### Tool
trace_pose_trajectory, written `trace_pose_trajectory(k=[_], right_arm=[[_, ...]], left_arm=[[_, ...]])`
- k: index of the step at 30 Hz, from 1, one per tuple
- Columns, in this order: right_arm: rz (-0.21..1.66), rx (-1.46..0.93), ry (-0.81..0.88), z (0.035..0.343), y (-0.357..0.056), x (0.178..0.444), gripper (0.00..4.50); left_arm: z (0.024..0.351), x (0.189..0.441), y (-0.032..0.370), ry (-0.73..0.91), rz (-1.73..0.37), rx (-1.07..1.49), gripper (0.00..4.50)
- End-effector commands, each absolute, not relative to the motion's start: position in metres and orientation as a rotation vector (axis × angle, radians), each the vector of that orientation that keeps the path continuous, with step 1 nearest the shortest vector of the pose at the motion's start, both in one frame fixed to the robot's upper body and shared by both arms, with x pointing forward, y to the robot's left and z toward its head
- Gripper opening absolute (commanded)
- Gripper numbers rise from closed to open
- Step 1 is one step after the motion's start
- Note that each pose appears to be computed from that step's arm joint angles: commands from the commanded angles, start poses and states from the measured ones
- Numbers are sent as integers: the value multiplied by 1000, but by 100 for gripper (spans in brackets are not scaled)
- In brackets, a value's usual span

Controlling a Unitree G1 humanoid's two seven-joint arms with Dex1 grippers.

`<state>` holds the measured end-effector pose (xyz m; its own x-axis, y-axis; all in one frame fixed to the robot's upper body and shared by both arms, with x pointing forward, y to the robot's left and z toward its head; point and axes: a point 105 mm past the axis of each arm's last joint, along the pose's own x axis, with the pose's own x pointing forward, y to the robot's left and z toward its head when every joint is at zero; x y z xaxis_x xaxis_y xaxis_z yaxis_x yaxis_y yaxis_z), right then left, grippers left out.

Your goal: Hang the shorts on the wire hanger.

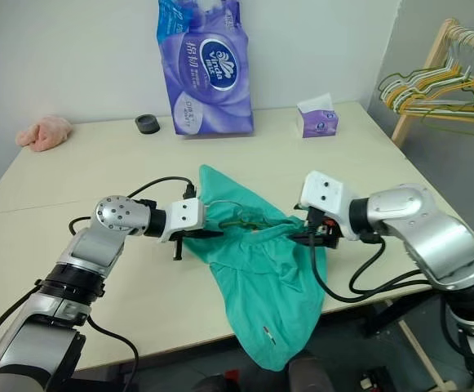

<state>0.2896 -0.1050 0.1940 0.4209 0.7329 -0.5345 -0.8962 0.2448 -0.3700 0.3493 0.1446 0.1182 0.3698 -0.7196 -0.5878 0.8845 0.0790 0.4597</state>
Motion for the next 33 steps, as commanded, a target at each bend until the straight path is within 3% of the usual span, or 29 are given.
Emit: trace_pose_trajectory(k=[1, 9, 26, 29, 33], right_arm=[[1064, -691, 291, 192, -119, 291, 438], [929, -676, 334, 150, -140, 318, 445], [1146, -619, 375, 113, -81, 340, 445], [1170, -633, 369, 115, -75, 340, 387], [1207, -649, 363, 117, -68, 335, 246]], left_arm=[[132, 349, 139, 167, -1214, 871, 0], [131, 347, 137, 174, -1228, 876, 0], [136, 343, 131, 160, -1247, 828, 0], [136, 340, 129, 162, -1261, 815, 0], [136, 337, 127, 163, -1278, 793, 0]])
